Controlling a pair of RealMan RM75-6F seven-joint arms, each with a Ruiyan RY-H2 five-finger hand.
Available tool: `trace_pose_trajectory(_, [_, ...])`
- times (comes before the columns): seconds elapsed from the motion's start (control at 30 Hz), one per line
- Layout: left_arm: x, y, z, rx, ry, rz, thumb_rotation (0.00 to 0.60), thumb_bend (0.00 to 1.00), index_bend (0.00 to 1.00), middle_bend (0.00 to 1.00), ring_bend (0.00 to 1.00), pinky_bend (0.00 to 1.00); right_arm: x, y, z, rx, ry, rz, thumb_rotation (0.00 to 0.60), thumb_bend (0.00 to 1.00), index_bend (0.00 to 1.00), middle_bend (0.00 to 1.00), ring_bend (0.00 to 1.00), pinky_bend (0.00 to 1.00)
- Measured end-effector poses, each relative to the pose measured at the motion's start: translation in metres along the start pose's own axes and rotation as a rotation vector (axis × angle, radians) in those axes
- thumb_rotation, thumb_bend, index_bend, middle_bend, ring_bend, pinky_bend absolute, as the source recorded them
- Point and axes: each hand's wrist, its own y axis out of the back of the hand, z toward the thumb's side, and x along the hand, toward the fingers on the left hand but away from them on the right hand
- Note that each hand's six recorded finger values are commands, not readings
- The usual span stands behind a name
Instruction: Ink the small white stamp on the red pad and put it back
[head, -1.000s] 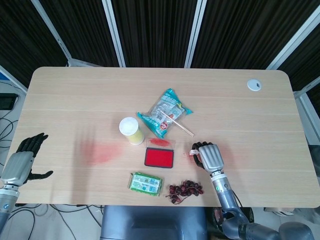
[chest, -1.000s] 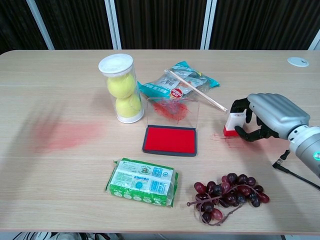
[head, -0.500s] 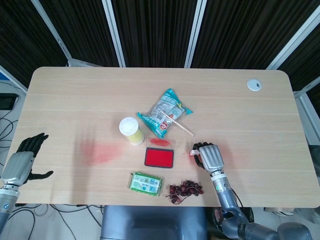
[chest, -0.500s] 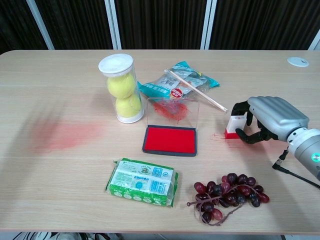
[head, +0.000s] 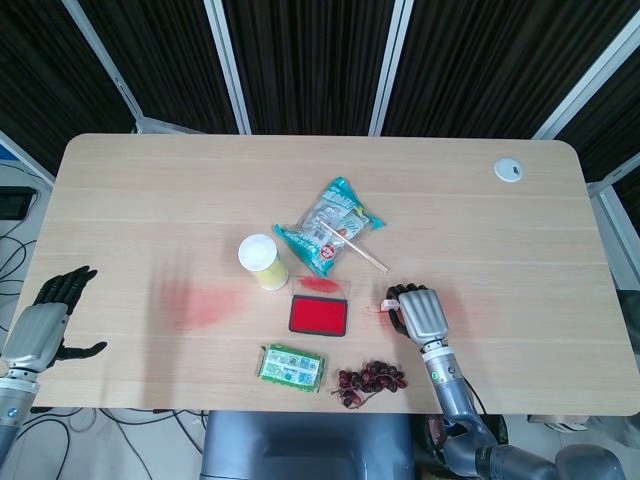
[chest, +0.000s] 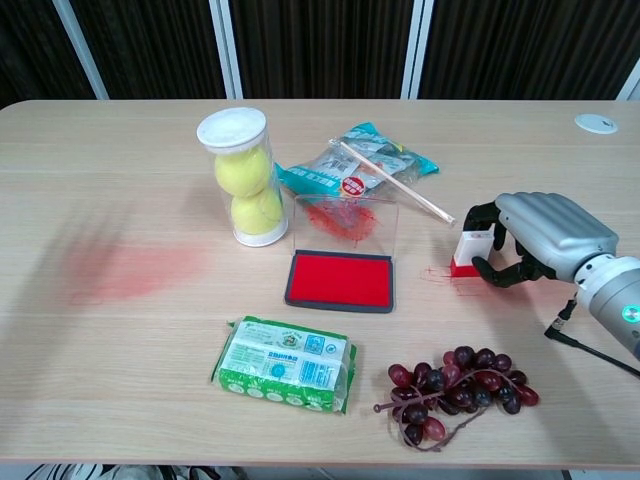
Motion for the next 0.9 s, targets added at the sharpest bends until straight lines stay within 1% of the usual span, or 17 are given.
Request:
trace_pose_trajectory(0.1, [-0.0001, 0.0000, 0.0000, 0.000, 0.000, 0.000, 0.600, 0.04, 0.05, 0.00, 0.00, 0.00, 0.0002, 0.0002, 0.0000, 0.001, 0.000, -0.002, 0.600, 0.55, 0.65, 0.48, 0.44, 0.52])
trace_pose_trajectory(0.23, [0.0000, 0.0000, 0.0000, 0.000, 0.000, -0.001, 0.600, 0.04, 0.05, 0.00, 0.00, 0.00, 0.0002, -0.0002, -0.0005, 0.003, -0.002, 0.001, 0.600, 0.54, 0.54, 0.48, 0.44, 0.52])
trace_pose_trajectory(0.27, [0.0000, -0.0001, -0.0001, 0.000, 0.000, -0.001, 0.600, 0.04, 0.05, 0.00, 0.00, 0.00, 0.0002, -0.0002, -0.0007, 0.004, -0.003, 0.002, 0.600, 0.54, 0.53, 0.48, 0.44, 0.52])
trace_pose_trajectory(0.57, [0.0000, 0.0000, -0.0001, 0.000, 0.001, -0.001, 0.600, 0.04, 0.05, 0.00, 0.00, 0.00, 0.0002, -0.0006, -0.0010, 0.005, -0.005, 0.006, 0.600, 0.54, 0.48, 0.48, 0.44, 0.52])
trace_pose_trajectory(0.7, [0.0000, 0.0000, 0.0001, 0.000, 0.000, -0.001, 0.600, 0.04, 0.05, 0.00, 0.00, 0.00, 0.0003, -0.0006, -0.0010, 0.005, -0.007, 0.007, 0.600, 0.53, 0.46, 0.46, 0.43, 0.49])
trace_pose_trajectory(0.9, [0.0000, -0.0001, 0.0000, 0.000, 0.000, -0.001, 0.600, 0.04, 0.05, 0.00, 0.00, 0.00, 0.0003, -0.0017, -0.0016, 0.007, -0.010, 0.015, 0.600, 0.51, 0.44, 0.43, 0.41, 0.48])
